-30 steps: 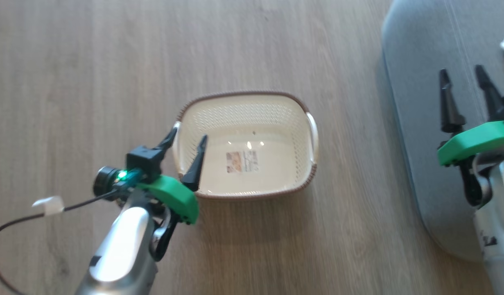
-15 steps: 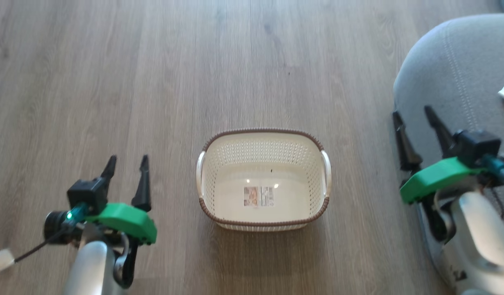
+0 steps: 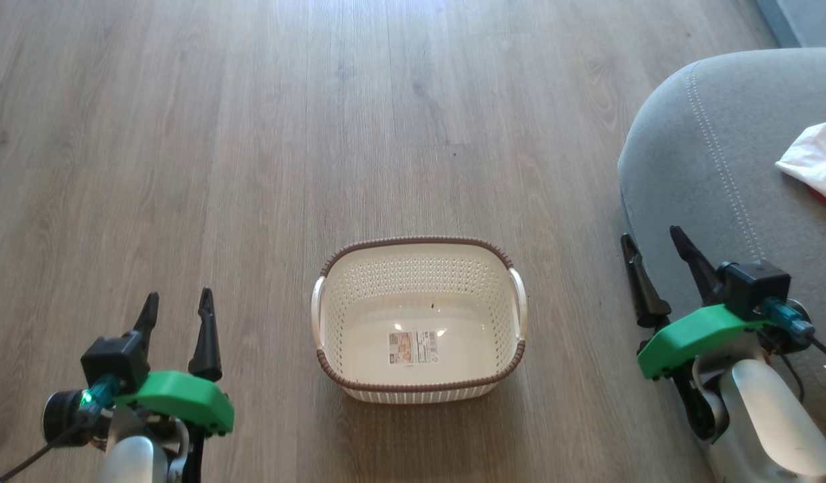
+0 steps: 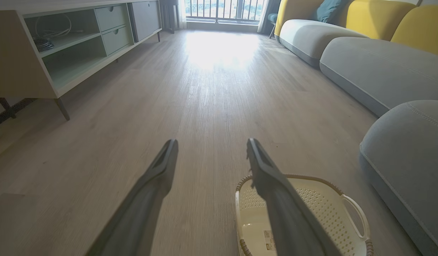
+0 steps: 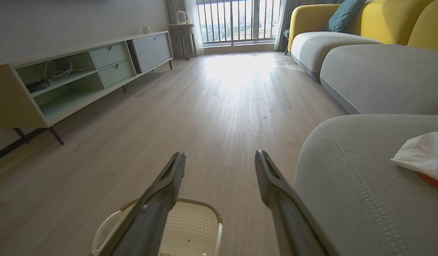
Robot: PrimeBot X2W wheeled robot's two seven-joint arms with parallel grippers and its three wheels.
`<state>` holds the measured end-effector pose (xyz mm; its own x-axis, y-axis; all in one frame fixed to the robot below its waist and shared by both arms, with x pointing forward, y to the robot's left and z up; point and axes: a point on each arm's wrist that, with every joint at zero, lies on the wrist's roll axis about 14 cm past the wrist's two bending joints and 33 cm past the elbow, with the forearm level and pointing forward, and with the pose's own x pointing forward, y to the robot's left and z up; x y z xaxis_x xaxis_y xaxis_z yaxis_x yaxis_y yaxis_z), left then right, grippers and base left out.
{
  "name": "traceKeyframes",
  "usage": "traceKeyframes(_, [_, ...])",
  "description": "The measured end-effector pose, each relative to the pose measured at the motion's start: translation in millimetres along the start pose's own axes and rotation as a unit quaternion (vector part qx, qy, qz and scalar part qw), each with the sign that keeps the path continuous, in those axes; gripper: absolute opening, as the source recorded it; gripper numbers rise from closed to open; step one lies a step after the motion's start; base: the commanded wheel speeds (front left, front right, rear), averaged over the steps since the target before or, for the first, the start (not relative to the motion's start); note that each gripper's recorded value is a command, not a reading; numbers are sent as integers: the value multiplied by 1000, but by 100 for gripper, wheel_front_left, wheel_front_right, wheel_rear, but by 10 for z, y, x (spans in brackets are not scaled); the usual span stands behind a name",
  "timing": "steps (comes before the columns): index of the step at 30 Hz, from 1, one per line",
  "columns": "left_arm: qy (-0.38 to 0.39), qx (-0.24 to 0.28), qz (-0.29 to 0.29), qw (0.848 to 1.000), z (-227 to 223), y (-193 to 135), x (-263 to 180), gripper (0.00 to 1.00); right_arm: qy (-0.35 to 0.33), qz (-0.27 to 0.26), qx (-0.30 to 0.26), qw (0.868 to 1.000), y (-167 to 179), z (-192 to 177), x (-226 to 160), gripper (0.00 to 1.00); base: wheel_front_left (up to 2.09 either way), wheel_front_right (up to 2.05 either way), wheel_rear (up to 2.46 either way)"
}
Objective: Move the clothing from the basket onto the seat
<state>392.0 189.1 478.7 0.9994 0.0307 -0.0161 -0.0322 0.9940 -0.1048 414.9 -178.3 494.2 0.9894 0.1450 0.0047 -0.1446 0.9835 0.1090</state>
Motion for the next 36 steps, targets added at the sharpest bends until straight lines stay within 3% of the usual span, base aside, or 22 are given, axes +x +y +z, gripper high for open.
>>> traceKeyframes(33, [4,-3,-18,1000,-42,-87,-2,100,19,-22,6,1000,-82,-149,-72,100,0,0,0])
traceKeyframes(34, [6,-6,-20,1000,-54,-94,-5,0,21,-23,7,1000,-82,-161,-76,0,0,0,0])
traceKeyframes(36, [27,-7,-17,999,-178,-81,-49,0,41,-26,9,999,-88,-297,-139,0,0,0,0])
